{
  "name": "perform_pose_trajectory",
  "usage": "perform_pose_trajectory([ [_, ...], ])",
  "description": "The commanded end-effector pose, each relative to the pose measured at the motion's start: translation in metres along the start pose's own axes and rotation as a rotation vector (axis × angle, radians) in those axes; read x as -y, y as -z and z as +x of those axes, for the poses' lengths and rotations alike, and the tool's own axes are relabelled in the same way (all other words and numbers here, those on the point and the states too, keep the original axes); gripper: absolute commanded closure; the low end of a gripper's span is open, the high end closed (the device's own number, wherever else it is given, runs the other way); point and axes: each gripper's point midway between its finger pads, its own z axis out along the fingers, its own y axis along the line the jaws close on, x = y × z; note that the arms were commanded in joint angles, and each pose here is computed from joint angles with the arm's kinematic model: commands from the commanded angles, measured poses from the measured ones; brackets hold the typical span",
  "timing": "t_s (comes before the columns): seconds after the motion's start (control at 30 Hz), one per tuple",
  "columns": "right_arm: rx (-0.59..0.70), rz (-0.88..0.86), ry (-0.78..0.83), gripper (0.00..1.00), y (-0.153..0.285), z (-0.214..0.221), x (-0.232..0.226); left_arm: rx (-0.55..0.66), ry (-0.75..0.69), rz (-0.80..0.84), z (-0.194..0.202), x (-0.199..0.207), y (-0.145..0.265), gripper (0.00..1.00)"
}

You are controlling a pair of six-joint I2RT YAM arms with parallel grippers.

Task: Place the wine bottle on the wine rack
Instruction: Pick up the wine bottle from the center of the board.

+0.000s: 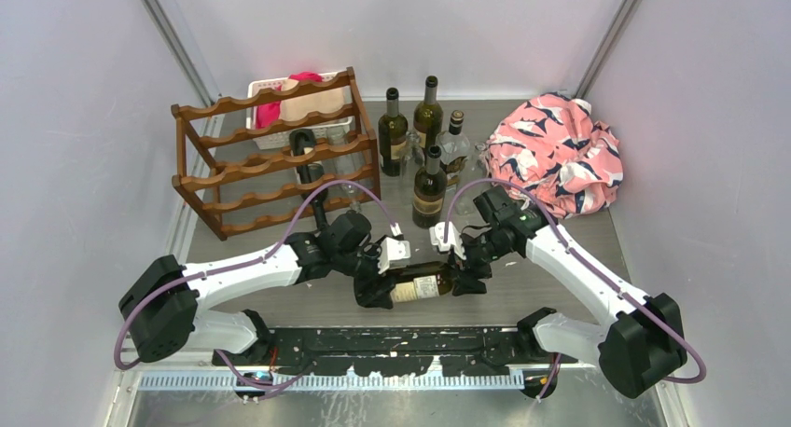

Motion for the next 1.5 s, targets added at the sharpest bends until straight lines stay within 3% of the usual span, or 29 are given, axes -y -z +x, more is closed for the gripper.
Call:
perform_pose_trajectory([
  [0.0,0.038,-0.014,0.017,0.22,-0.003,-0.007,-0.002,0.185,-0.111,0.02,-0.062,0.001,0.006,1.0],
  [0.1,0.056,-0.033,0.016,0.15,-0.004,-0.009,-0.007,0.19,-0.112,0.023,-0.063,0.001,0.006,1.0],
  [0.17,0.073,-0.047,0.014,0.02,-0.005,-0.011,-0.01,0.189,-0.11,0.025,-0.063,0.002,0.006,1.0],
  [0.2,0.08,-0.053,0.011,0.0,-0.005,-0.012,-0.011,0.191,-0.109,0.025,-0.064,0.001,0.006,1.0],
  [0.8,0.114,-0.044,-0.068,0.0,-0.009,-0.023,-0.005,0.214,-0.102,0.028,-0.068,0.003,0.006,1.0],
  [1.3,0.105,-0.022,-0.062,0.13,-0.011,-0.021,-0.002,0.229,-0.102,0.028,-0.071,0.005,0.009,1.0],
  [1.47,0.115,-0.043,-0.056,0.25,-0.01,-0.023,-0.006,0.23,-0.1,0.029,-0.071,0.006,0.01,1.0],
])
